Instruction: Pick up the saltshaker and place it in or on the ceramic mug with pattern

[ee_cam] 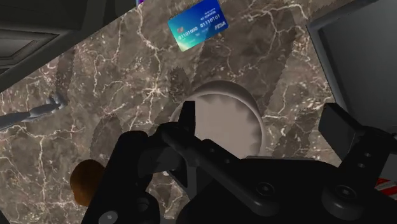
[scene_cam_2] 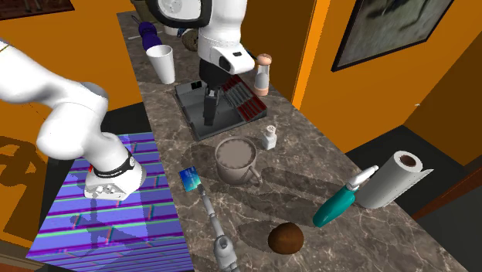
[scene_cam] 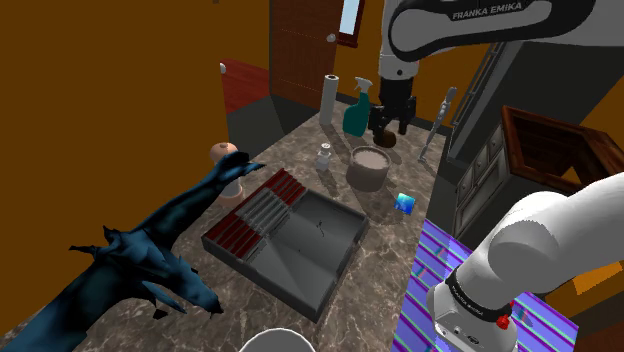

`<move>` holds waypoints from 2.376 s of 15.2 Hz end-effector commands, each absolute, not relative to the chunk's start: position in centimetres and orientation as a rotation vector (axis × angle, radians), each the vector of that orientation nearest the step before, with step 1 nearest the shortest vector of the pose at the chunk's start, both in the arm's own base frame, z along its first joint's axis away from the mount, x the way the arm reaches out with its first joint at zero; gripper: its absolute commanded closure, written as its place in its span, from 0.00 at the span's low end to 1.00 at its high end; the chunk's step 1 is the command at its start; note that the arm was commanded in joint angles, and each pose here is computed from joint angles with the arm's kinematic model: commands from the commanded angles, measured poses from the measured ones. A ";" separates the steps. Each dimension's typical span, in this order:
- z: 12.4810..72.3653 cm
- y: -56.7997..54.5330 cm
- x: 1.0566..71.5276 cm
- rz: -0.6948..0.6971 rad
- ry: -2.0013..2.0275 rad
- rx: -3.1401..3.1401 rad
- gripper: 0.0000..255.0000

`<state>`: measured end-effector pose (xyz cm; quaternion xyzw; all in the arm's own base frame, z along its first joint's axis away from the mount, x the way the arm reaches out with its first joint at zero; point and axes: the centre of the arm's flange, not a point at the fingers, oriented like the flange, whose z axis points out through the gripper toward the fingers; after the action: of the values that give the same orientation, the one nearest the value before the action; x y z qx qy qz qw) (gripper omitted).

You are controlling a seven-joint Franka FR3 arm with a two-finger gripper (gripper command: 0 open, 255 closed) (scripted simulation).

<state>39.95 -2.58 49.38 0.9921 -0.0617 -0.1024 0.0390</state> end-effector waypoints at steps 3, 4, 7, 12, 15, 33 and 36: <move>46.7 -1.9 45.0 -0.335 -0.179 3.041 0.00; 46.1 -1.7 46.2 -0.340 -0.177 3.040 0.00; 44.2 -1.1 49.7 -0.356 -0.169 3.039 0.00; 40.8 0.0 55.6 -0.383 -0.156 3.037 0.00; 38.8 0.6 59.2 -0.399 -0.149 3.036 0.00; 32.3 1.2 62.5 -0.419 -0.139 3.034 0.00; 32.3 1.2 62.5 -0.420 -0.139 3.034 1.00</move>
<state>62.51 1.24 32.34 0.9889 -0.0454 -0.1366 0.0378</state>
